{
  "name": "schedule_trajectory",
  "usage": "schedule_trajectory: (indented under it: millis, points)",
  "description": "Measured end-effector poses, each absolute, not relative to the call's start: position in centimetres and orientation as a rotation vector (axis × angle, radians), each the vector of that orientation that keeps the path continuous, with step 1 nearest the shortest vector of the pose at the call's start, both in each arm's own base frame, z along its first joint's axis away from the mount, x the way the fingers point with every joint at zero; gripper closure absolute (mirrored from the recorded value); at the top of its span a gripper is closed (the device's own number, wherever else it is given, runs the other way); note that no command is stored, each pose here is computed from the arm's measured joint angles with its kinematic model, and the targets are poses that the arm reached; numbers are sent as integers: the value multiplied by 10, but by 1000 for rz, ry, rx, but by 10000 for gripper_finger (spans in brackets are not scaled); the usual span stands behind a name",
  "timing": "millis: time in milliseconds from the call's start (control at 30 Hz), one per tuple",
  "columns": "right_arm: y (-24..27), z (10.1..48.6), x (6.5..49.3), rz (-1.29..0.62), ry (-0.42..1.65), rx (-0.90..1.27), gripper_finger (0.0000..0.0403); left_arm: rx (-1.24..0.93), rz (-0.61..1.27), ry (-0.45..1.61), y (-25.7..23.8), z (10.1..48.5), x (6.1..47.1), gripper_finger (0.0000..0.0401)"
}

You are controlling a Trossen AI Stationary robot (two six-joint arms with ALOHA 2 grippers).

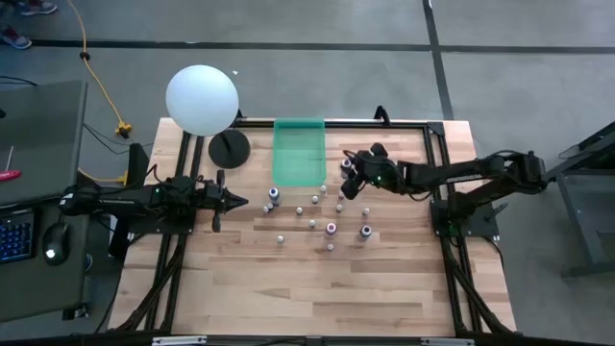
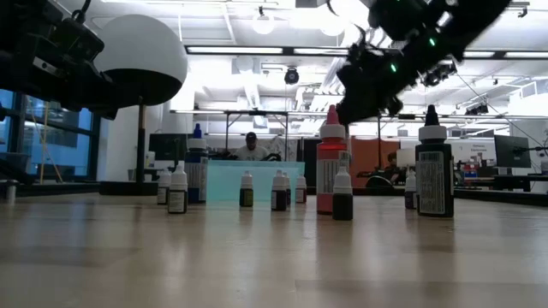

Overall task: Pick & Place food coloring
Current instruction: Put the large purple food coloring bottle into the blue bin

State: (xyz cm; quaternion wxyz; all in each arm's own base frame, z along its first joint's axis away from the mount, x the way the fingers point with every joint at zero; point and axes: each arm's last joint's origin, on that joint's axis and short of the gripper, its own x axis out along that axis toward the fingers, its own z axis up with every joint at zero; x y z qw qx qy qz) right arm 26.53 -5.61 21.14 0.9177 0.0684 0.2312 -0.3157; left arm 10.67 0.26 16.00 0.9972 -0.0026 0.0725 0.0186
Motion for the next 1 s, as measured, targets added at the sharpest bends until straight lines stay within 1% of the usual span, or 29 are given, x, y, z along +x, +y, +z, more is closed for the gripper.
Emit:
schedule_trajectory:
  millis: [167,400,633,800,1000]
  points:
    - [-67,253,277,-666,457,112,282,-5,37,145,3,160,107,401]
    - [-82,304,285,-669,354,126,283,-5,37,145,3,160,107,401]
    - [-87,341,289,-567,253,164,283,-5,37,145,3,160,107,401]
    - [-87,368,290,-522,176,151,283,-5,37,145,3,160,107,401]
    - [-102,383,300,-453,129,191,283,-5,37,145,3,160,107,401]
